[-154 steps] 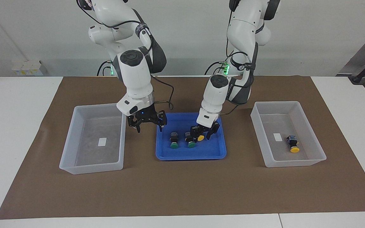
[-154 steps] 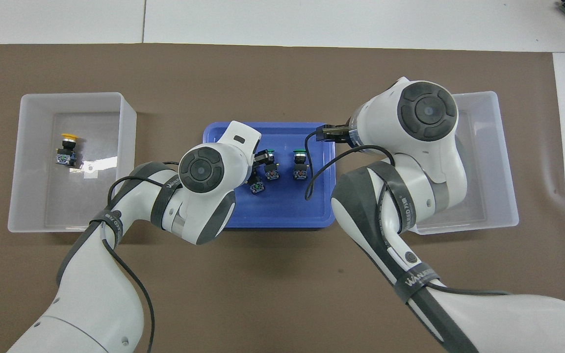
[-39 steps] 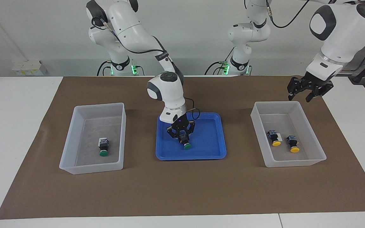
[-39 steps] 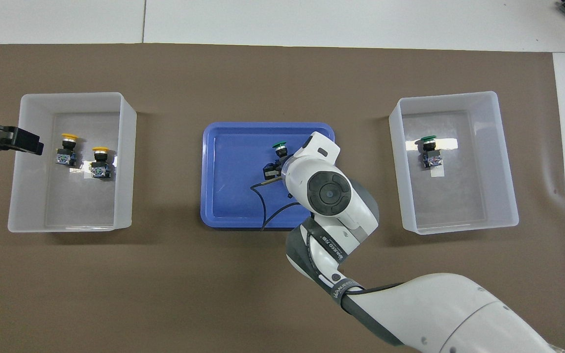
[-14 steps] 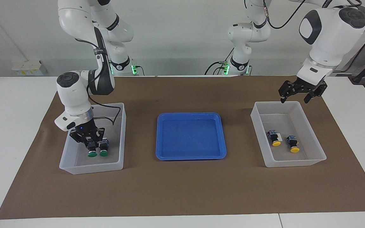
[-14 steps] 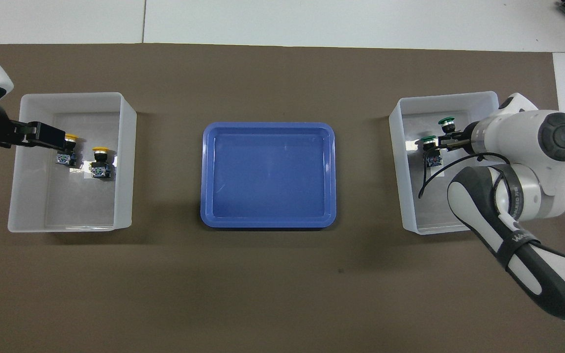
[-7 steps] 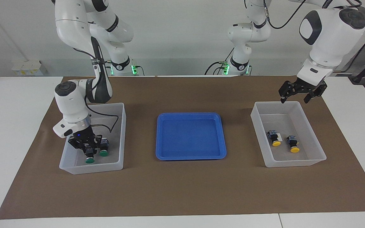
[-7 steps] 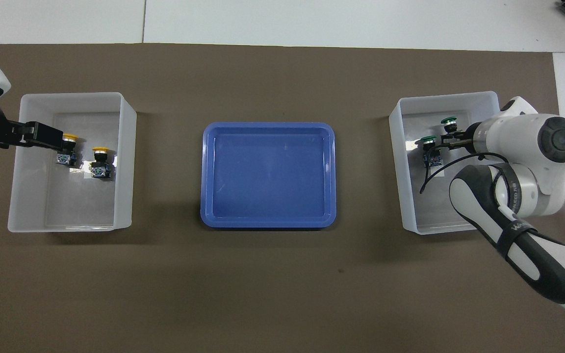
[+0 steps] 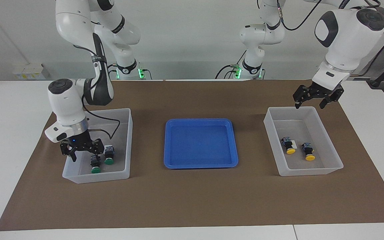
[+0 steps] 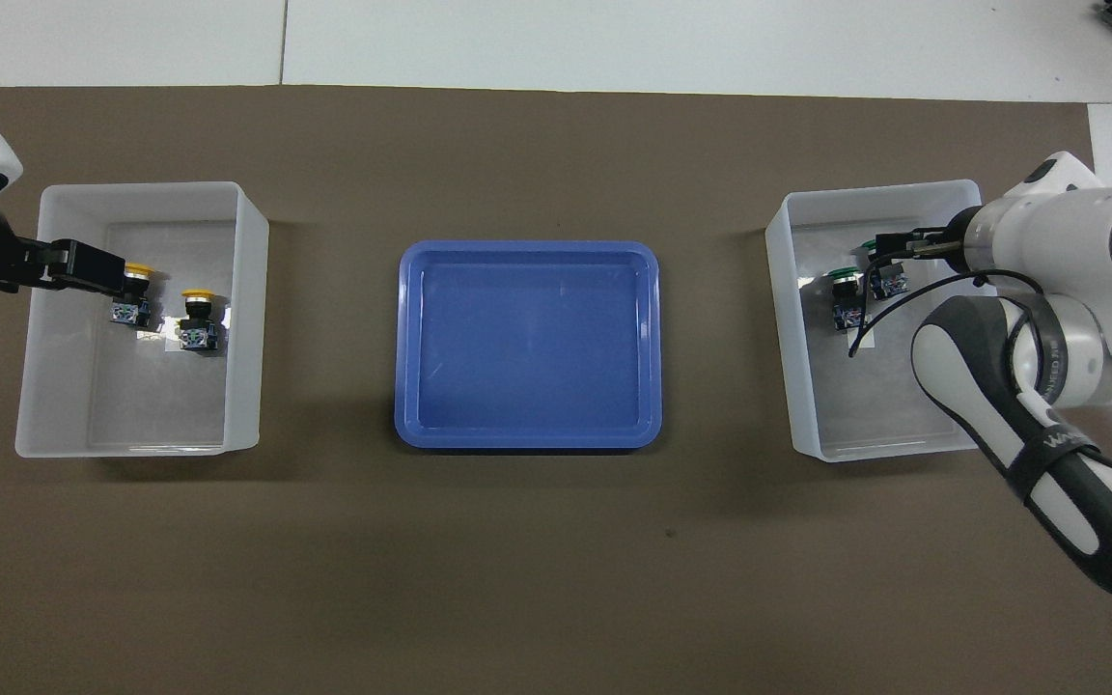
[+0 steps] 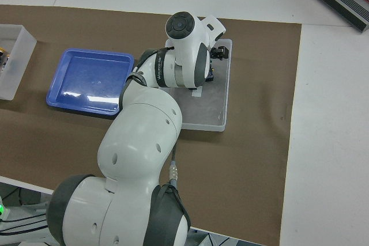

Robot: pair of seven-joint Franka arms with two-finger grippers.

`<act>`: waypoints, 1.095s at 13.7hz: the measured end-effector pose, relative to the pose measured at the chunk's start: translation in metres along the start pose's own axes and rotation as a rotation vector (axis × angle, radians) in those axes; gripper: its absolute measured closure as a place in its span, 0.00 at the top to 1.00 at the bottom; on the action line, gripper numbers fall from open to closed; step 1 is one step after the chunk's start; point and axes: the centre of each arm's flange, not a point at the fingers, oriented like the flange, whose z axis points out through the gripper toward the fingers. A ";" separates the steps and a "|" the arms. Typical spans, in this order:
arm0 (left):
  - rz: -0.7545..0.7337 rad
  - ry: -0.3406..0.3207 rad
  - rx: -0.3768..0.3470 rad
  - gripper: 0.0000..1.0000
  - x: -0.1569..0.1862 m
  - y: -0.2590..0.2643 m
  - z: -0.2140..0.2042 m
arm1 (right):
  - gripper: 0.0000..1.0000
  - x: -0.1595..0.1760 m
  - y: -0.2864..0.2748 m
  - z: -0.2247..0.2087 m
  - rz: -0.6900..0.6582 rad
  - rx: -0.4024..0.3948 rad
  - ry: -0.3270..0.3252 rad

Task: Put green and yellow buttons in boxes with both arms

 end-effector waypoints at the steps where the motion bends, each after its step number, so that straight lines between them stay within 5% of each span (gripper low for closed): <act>1: 0.000 0.000 0.000 1.00 0.000 0.000 0.000 | 1.00 0.005 0.000 -0.016 -0.001 -0.006 -0.014; 10: 0.000 0.000 0.000 1.00 0.000 0.000 0.000 | 1.00 -0.002 -0.043 -0.153 0.044 -0.010 -0.196; 15: 0.000 0.000 0.000 1.00 0.000 0.000 0.000 | 1.00 -0.019 -0.063 -0.184 0.034 0.003 -0.268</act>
